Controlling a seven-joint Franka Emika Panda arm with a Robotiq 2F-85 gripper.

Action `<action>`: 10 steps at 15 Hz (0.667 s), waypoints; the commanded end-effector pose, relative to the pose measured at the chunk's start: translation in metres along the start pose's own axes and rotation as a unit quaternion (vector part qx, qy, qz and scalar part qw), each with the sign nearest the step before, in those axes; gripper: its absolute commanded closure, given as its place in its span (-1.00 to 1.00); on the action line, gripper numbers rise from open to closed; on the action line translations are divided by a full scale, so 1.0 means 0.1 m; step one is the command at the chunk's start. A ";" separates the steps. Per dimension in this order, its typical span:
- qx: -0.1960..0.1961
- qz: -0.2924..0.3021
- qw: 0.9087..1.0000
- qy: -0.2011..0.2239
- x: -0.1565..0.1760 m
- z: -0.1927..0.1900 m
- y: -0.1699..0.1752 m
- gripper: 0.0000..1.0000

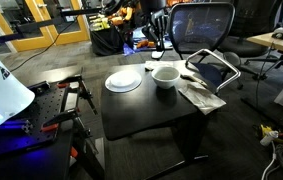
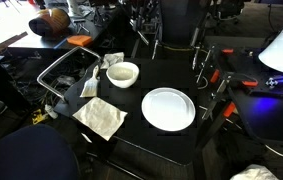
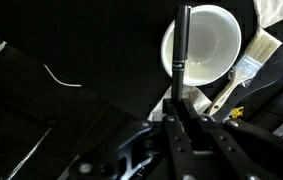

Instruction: Put the black pen inside the white bowl

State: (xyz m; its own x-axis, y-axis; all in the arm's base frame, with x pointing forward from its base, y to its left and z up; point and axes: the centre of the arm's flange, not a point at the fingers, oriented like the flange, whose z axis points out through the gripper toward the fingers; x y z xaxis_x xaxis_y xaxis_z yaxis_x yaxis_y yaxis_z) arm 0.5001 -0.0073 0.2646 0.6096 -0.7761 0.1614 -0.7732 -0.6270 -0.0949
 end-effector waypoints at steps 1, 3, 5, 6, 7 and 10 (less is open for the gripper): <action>-0.020 0.003 1.000 0.018 -0.06 -0.06 -0.28 0.94; -0.027 0.002 0.999 0.027 -0.09 -0.03 -0.37 0.94; -0.036 0.001 0.999 0.033 -0.12 0.04 -0.44 0.94; -0.040 0.000 0.999 0.034 -0.13 0.08 -0.47 0.94; -0.045 0.000 0.998 0.039 -0.16 0.13 -0.50 0.94; -0.056 0.002 0.997 0.051 -0.23 0.27 -0.59 0.94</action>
State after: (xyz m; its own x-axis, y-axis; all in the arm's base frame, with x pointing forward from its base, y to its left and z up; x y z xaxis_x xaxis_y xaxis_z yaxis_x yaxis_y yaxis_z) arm 0.5237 0.0320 0.2507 0.6070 -0.7586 0.2366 -0.7770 -0.6291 -0.0238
